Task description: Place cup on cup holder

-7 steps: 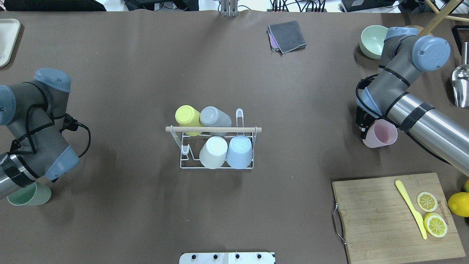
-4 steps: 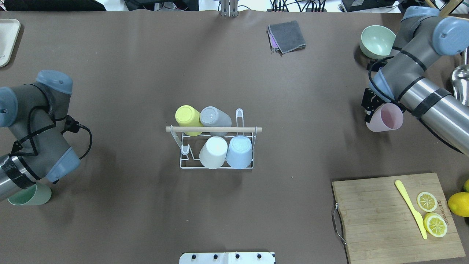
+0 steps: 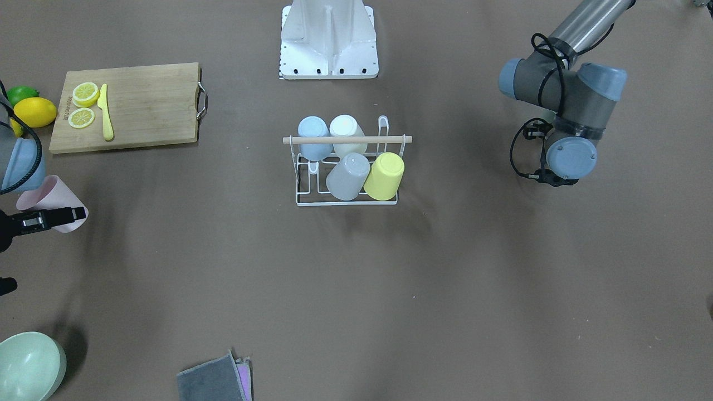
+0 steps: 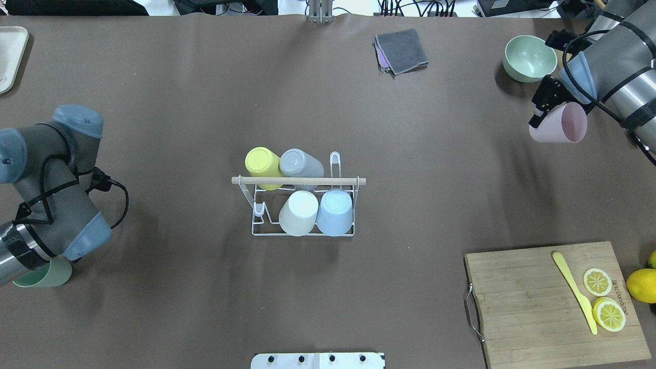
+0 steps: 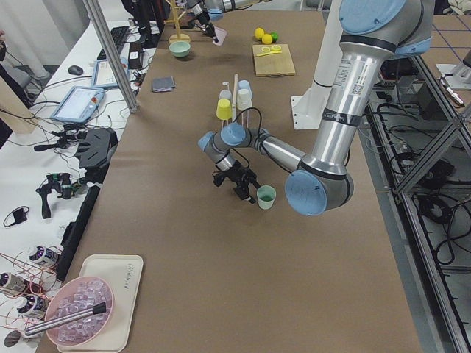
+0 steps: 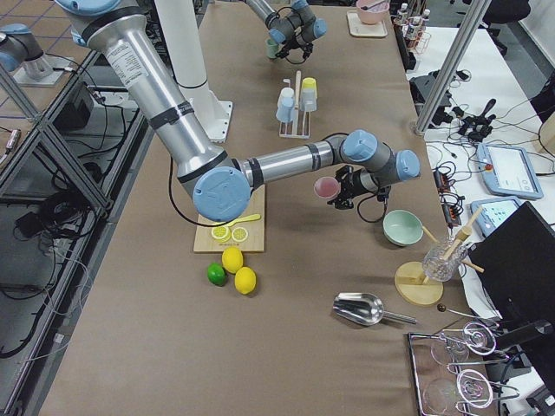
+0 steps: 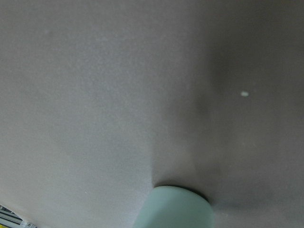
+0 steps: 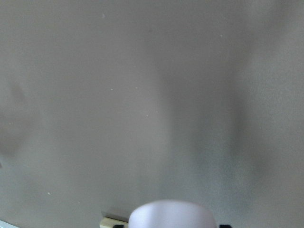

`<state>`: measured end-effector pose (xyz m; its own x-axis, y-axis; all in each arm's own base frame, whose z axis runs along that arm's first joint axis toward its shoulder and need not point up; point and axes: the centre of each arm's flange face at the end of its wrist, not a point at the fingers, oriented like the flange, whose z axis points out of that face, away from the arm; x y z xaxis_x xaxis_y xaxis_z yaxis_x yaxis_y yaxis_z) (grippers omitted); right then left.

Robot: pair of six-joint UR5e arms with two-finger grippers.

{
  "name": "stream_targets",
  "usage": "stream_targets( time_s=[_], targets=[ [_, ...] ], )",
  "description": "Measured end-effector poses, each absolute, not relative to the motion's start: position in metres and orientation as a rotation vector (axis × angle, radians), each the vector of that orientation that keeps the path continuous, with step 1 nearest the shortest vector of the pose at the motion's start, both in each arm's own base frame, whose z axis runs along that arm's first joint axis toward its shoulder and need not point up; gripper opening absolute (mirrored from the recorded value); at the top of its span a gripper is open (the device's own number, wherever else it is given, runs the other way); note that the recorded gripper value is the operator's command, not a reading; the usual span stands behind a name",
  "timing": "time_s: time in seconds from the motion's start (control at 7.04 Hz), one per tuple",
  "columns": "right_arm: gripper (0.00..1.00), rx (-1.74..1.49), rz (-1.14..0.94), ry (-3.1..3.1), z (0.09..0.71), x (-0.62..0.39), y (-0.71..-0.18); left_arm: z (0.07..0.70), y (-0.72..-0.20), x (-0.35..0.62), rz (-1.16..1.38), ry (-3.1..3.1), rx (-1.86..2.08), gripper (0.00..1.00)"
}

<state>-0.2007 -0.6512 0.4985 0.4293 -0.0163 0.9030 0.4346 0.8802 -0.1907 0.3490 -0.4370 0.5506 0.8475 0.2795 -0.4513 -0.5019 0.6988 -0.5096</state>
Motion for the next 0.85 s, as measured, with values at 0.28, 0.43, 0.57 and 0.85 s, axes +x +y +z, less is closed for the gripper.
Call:
stream_targets(
  time_s=[0.28, 0.43, 0.57, 0.85],
  targets=[
    [0.34, -0.323, -0.324, -1.171, 0.481, -0.186, -0.657, 0.547, -0.432, 0.349, 0.456, 0.355, -0.681, 0.98],
    [0.33, -0.283, -0.339, -1.209, 0.474, -0.185, -0.659, 0.547, -0.429, 0.349, 0.459, 0.354, -0.686, 0.98],
    [0.33, -0.249, -0.354, -1.257, 0.471, -0.188, -0.661, 0.550, -0.427, 0.348, 0.460, 0.353, -0.691, 0.98],
    [0.30, -0.167, -0.387, -1.363, 0.475, -0.184, -0.656, 0.560, -0.420, 0.343, 0.468, 0.348, -0.704, 0.98]
  ],
)
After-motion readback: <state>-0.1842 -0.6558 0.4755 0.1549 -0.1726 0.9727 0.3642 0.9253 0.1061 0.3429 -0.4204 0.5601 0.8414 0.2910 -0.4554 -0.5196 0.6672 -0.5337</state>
